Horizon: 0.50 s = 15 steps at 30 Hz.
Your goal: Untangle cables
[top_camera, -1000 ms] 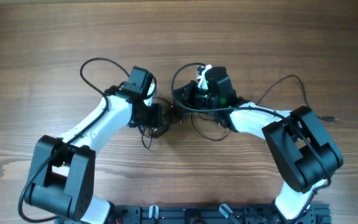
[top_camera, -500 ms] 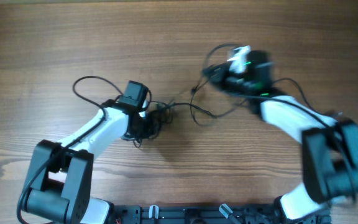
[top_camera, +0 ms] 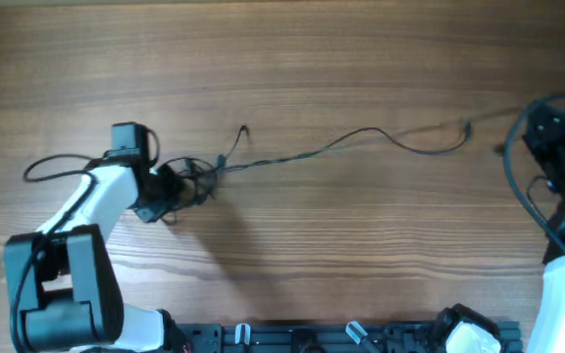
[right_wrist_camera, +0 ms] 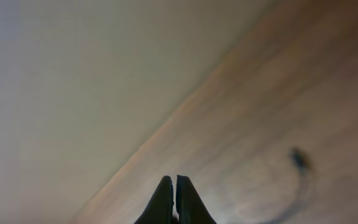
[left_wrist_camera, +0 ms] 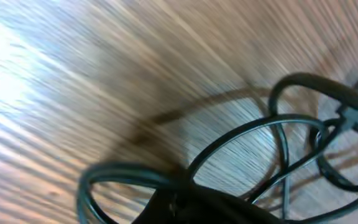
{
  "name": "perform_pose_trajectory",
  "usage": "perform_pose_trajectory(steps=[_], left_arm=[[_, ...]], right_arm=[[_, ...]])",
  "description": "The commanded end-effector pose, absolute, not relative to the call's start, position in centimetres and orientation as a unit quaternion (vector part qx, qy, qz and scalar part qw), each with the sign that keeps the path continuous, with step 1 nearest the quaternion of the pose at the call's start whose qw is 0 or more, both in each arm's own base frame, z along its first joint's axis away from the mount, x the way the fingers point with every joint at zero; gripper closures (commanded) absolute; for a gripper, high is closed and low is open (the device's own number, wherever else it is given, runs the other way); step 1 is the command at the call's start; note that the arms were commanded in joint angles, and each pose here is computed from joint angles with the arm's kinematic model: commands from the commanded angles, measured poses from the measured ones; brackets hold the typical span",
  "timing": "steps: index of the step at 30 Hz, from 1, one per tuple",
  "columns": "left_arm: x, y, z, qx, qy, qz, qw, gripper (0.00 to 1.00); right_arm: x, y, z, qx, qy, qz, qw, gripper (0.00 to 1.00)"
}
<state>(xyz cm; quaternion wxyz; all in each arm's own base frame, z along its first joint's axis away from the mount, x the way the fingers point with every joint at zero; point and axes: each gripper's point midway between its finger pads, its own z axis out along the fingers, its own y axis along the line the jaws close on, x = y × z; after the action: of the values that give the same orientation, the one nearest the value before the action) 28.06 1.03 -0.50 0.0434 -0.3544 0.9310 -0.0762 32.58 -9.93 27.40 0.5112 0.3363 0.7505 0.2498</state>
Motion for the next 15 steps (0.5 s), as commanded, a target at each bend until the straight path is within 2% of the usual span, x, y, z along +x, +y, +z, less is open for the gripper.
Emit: perform_pose_trajectory(steps=[1, 3, 4, 5, 6, 7, 10, 15], left_arm=[[27.8, 1.7, -1.2, -0.416, 0.898, -0.138, 0.024, 0.96], [29.3, -0.3, -0.3, -0.348, 0.914, -0.206, 0.044, 0.96], [29.9, -1.5, 0.3, -0.311, 0.918, -0.241, 0.054, 0.96], [30.4, -3.0, 1.0, -0.271, 0.921, -0.272, 0.062, 0.96], [30.5, -3.6, 1.2, -0.252, 0.924, -0.280, 0.066, 0.96], [30.7, -4.2, 1.3, -0.241, 0.926, -0.282, 0.069, 0.96], [31.1, -5.9, 1.7, -0.209, 0.932, -0.286, 0.079, 0.96], [31.6, -7.6, 2.1, -0.187, 0.934, -0.291, 0.089, 0.96]], right_arm=[[31.7, -11.0, 25.7, 0.350, 0.770, 0.208, 0.492, 0.95], [31.5, -9.9, 24.1, 0.342, 0.791, 0.210, 0.462, 0.93], [31.4, -9.1, 23.2, 0.337, 0.803, 0.214, 0.442, 0.82], [31.3, -7.9, 22.1, 0.325, 0.819, 0.219, 0.418, 0.66], [31.3, -7.0, 21.4, 0.321, 0.828, 0.225, 0.402, 0.43], [31.1, -6.0, 20.8, 0.318, 0.836, 0.233, 0.383, 0.29], [30.9, -1.8, 18.8, 0.281, 0.866, 0.257, 0.324, 0.20], [30.4, 7.3, 16.8, 0.136, 0.910, 0.292, 0.259, 0.18]])
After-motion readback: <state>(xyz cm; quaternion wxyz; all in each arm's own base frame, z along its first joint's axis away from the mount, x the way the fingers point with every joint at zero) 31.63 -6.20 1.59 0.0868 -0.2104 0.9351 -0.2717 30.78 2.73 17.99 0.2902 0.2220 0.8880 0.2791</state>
